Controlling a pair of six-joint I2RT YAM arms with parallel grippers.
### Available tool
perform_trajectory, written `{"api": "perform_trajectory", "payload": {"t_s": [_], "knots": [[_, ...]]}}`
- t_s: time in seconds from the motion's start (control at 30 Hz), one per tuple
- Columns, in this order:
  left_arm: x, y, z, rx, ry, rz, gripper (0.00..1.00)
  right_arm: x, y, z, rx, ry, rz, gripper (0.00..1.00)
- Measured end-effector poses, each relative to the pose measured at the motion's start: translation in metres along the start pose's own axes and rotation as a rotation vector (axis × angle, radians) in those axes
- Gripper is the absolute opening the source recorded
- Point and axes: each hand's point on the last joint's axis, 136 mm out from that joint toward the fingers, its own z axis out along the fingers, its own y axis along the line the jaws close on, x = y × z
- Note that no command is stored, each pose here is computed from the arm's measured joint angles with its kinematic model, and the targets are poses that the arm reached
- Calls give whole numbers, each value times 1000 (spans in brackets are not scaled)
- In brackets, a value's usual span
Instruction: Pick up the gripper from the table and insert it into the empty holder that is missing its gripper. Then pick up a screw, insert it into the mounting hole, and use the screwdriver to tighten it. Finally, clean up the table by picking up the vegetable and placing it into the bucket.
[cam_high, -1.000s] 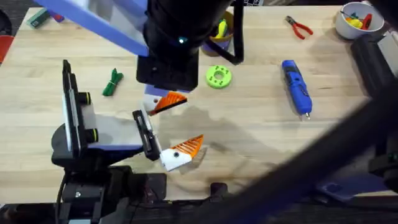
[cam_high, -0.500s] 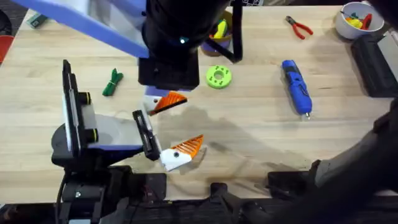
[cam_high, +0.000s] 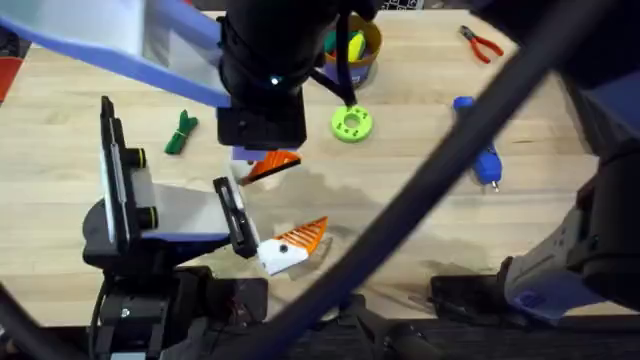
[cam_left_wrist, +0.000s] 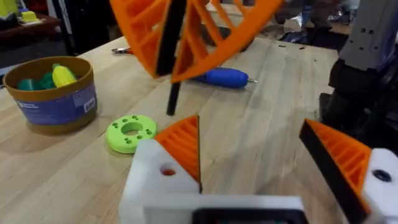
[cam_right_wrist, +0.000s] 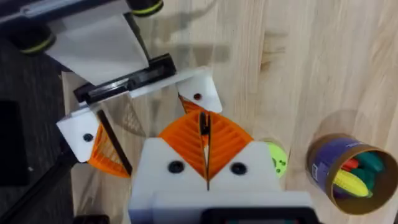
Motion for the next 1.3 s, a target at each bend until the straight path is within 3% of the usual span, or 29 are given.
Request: {"api": "perform_trajectory", "payload": {"t_s": [1.3], "knots": [[0, 0, 0, 0, 0, 0, 986, 1, 5, 28, -53, 19, -13, 6]]}}
